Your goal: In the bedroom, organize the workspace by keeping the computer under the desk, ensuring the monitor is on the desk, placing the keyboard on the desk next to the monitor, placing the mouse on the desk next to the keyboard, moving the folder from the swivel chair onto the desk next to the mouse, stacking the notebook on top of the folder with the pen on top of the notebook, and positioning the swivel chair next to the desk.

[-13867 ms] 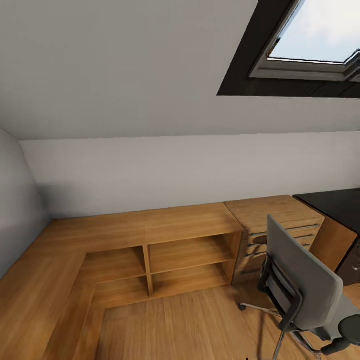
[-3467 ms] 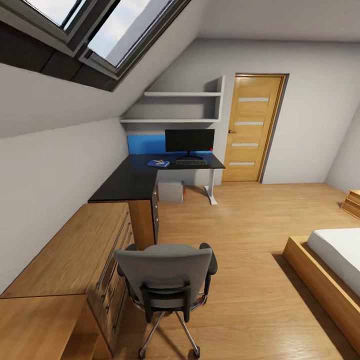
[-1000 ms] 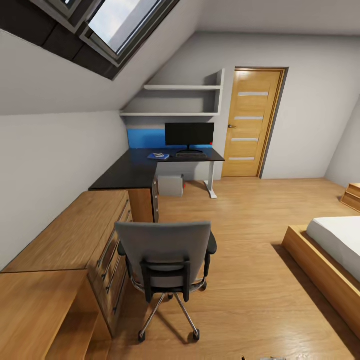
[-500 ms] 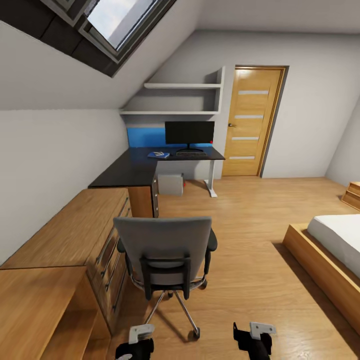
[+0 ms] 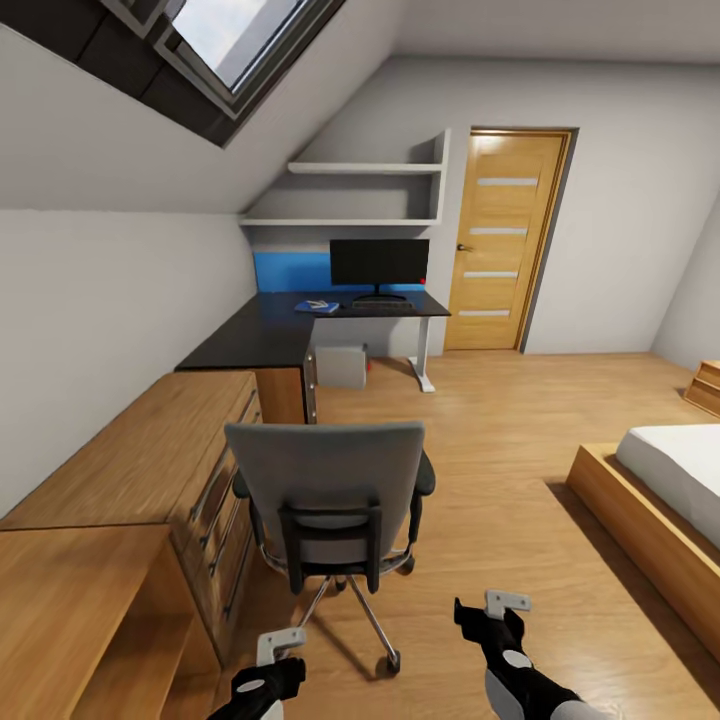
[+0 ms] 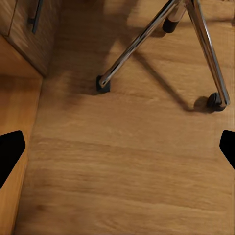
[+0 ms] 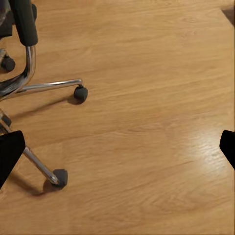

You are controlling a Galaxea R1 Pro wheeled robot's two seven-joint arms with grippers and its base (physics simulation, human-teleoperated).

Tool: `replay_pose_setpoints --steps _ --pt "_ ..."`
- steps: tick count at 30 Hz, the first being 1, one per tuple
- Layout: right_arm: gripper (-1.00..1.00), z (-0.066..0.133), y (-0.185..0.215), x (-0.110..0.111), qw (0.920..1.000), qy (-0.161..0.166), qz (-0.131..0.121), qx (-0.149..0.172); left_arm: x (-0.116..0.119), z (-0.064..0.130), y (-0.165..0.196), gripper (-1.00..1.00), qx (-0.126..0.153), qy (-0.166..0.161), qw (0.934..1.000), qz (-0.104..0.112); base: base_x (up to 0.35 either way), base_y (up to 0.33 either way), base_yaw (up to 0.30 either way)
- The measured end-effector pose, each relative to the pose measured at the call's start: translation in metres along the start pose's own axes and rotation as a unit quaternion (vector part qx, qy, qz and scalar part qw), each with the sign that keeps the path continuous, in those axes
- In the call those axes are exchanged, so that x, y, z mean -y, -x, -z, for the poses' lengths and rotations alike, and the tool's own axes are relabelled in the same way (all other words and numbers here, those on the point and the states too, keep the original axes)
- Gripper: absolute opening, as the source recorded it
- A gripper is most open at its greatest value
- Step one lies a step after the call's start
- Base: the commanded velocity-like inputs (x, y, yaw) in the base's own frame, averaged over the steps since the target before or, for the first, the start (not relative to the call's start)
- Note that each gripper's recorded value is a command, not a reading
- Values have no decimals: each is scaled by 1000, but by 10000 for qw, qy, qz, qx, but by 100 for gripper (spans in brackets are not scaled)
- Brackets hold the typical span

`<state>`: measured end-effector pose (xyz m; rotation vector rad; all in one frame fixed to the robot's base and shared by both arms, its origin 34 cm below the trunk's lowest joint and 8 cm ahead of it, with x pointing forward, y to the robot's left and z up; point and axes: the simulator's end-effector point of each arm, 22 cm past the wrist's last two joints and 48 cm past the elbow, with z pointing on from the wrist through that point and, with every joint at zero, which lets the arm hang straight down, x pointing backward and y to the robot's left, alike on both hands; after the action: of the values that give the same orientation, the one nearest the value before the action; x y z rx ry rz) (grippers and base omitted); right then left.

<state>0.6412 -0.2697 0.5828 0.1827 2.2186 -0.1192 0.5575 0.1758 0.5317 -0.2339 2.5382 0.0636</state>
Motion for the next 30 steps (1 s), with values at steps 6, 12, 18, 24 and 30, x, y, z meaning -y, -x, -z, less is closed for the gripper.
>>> replay_pose_setpoints --steps 6,12,18,24,30 --pt "100 0 10 -12 9981 45 -174 596 -3 -9 -4 100 87 34 10000 15 0 0 0" --pt "100 2 -9 -35 9974 159 -230 664 -3 -17 -10 100 106 34 9999 4 0 0 0" --pt "100 0 -24 -45 9974 199 -258 645 -6 -26 -17 100 107 81 9999 32 0 0 0" --pt "100 -4 -48 -40 9983 146 -213 516 -5 -35 -25 100 108 78 9999 25 0 0 0" --pt "100 -9 -63 -35 9987 92 -197 470 -6 -43 -32 100 107 77 9999 22 0 0 0"
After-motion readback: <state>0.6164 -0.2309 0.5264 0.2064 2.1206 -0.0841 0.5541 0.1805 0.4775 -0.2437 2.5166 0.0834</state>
